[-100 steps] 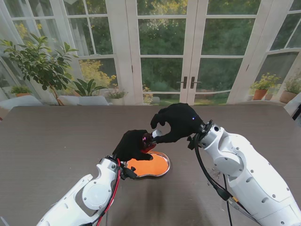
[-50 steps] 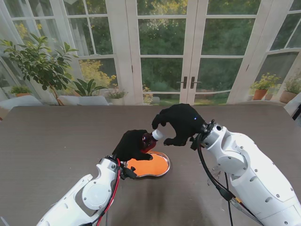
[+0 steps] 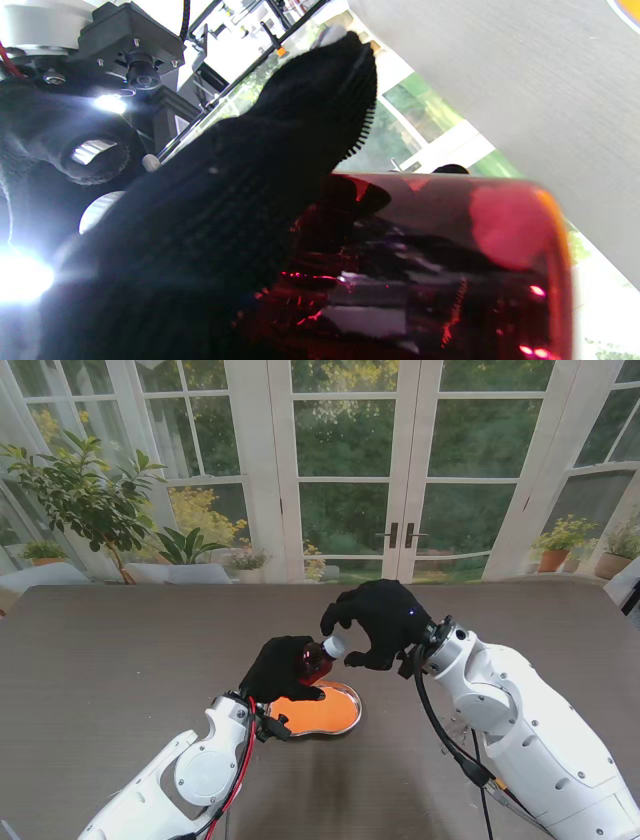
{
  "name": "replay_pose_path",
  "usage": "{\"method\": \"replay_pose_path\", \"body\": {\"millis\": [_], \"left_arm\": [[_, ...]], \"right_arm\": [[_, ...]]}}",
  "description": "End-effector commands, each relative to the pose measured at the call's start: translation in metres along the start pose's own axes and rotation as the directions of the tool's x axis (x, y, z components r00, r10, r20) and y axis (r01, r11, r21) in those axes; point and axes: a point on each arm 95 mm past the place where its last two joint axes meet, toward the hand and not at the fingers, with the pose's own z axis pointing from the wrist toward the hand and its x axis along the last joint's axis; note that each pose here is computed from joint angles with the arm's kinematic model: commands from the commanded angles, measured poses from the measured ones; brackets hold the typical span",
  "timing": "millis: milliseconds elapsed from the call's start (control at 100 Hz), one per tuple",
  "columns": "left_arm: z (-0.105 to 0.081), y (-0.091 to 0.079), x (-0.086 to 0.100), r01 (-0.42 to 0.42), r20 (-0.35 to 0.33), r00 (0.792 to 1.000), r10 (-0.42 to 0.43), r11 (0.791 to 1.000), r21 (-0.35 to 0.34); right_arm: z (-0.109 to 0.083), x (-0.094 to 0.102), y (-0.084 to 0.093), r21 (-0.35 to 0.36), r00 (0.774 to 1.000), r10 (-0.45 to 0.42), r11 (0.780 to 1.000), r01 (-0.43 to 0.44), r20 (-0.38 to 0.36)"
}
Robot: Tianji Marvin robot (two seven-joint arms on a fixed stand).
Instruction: Collect the cotton balls from the tray into a sample bottle
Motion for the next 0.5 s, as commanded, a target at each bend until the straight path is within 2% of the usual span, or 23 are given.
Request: {"method": "replay_pose_path", "body": {"millis": [0,490], "left_arm": [[0.0007,0.0021,0.0014,0.006,-0.003,1.0,-0.006,1.0,-0.014],[0.0001,0.0018,0.0013,0.007,-0.002,1.0,-0.007,1.0,-0.014]], "right_arm": [[0.0031,0.0033,-0.0033,0.008,1.0,0.009,1.0,-0.008,-0.011],[0.009,0.0069,-0.0078,-0.019,0.999,0.033,0.999,-0.034,-0.025]]}}
